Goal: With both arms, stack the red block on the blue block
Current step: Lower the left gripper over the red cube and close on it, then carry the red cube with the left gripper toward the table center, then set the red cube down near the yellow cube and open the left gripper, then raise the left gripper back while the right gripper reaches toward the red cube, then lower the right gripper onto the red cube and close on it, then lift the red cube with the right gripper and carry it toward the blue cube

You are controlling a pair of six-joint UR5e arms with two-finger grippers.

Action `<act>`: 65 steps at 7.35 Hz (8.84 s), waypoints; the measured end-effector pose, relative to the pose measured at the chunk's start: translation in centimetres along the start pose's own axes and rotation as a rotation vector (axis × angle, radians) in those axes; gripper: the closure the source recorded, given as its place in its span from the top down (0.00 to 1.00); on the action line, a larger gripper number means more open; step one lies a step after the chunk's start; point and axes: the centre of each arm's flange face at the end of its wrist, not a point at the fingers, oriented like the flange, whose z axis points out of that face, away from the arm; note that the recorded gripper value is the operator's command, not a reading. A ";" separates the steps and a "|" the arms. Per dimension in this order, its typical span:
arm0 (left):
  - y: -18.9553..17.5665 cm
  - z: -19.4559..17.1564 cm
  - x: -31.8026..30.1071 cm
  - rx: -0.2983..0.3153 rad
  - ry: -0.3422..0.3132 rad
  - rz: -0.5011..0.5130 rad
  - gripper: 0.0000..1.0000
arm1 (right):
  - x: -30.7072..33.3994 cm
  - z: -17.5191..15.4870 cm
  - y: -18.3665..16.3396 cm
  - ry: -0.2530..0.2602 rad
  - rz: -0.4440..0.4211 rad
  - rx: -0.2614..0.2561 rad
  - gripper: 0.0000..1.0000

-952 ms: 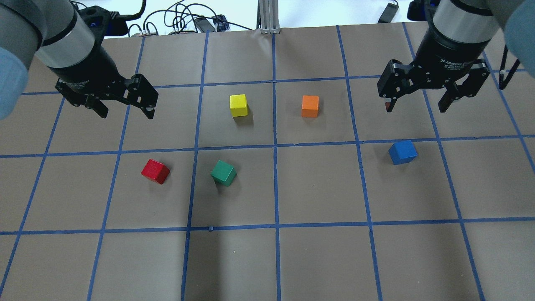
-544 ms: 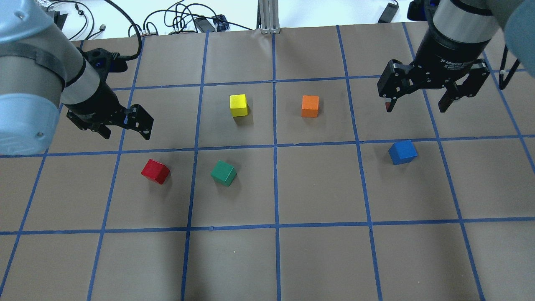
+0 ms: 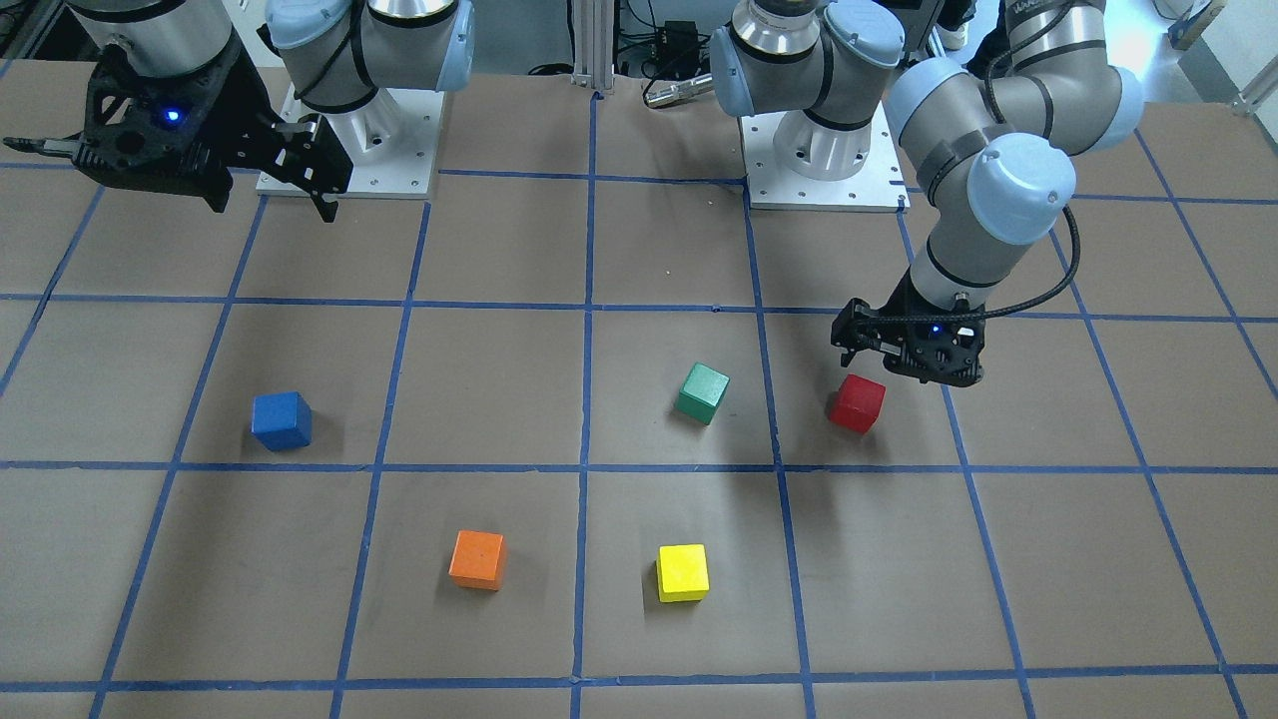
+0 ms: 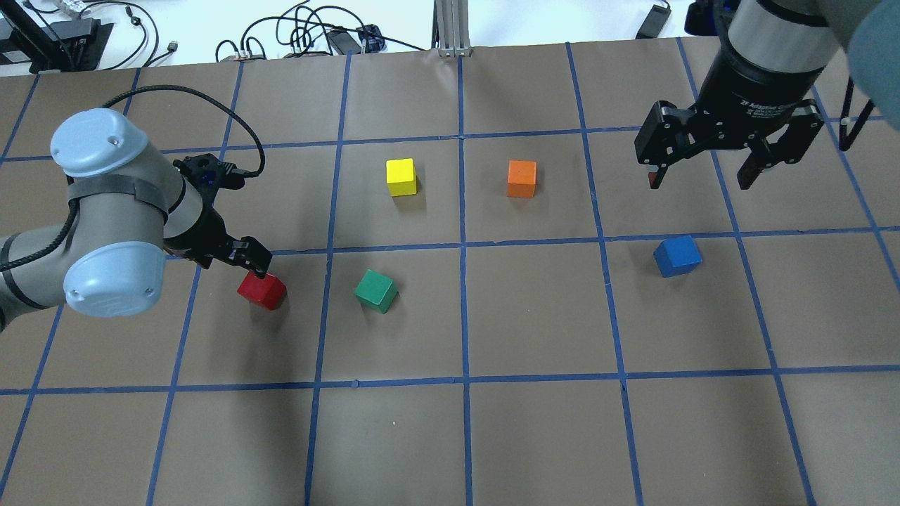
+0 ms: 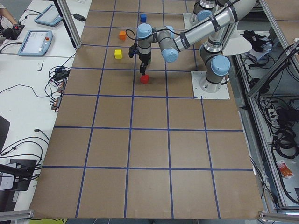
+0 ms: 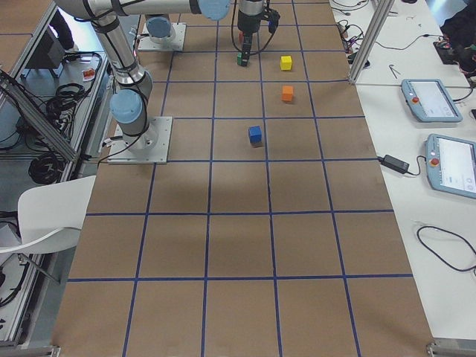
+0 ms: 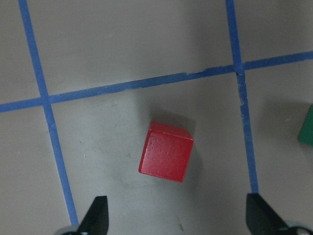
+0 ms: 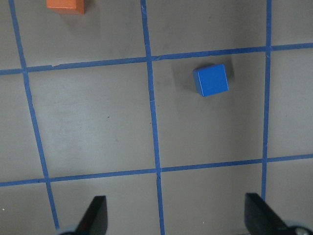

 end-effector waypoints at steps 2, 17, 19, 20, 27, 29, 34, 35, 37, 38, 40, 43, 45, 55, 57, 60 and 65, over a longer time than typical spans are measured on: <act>-0.5 3.4 -0.3 -0.019 0.010 0.050 1.00 | 0.0 0.0 0.0 0.003 0.000 0.000 1.00; -12.6 -1.5 25.7 0.141 0.029 -0.225 0.00 | 0.1 0.2 -0.2 0.004 0.000 -0.004 1.00; -13.8 1.0 28.9 0.133 0.027 -0.213 0.00 | 0.1 0.3 -0.3 0.007 0.007 -0.003 1.00; -14.1 2.4 29.6 0.128 0.024 -0.204 0.26 | 0.1 0.4 -0.4 0.008 0.010 -0.003 1.00; -15.3 1.0 26.6 0.152 0.029 -0.196 1.00 | 0.1 2.9 -1.2 0.017 0.013 -0.046 1.00; -15.1 -4.5 21.6 0.178 0.041 -0.200 1.00 | 0.0 4.7 -1.9 0.015 0.013 -0.065 1.00; -9.3 -20.6 10.7 0.097 0.010 -0.135 1.00 | -6.4 8.1 -6.4 -0.009 -0.076 0.087 1.00; -7.3 -22.6 10.7 0.105 0.009 -0.137 1.00 | -9.4 10.1 -7.8 -0.015 -0.106 0.124 1.00; -5.5 -23.9 10.5 0.126 0.008 -0.145 1.00 | -14.4 13.7 -9.1 -0.026 -0.147 0.163 1.00; -5.5 -24.2 10.3 0.130 0.007 -0.148 1.00 | -16.5 15.6 -9.3 -0.029 -0.152 0.160 1.00; -6.0 -24.5 10.0 0.134 -0.006 -0.150 1.00 | -19.3 18.8 -9.6 -0.034 -0.158 0.146 1.00; -6.1 -24.7 9.5 0.130 -0.032 -0.154 1.00 | -22.7 21.8 -10.2 -0.077 -0.191 0.121 1.00; -6.1 -24.8 9.5 0.133 -0.032 -0.154 1.00 | -24.7 23.2 -10.7 -0.083 -0.178 0.112 1.00; -6.0 -24.9 9.4 0.136 -0.033 -0.155 1.00 | -27.4 28.4 -10.5 -0.066 -0.180 0.065 0.00; -6.1 -24.9 9.4 0.137 -0.033 -0.155 1.00 | -27.3 27.4 -10.5 -0.067 -0.178 0.072 0.00; -6.1 -24.9 9.4 0.137 -0.033 -0.155 1.00 | -22.4 19.2 -10.9 -0.064 -0.119 0.076 0.00; -6.1 -24.7 9.5 0.135 -0.033 -0.154 1.00 | -7.6 9.7 -9.1 -0.036 0.067 -0.001 0.00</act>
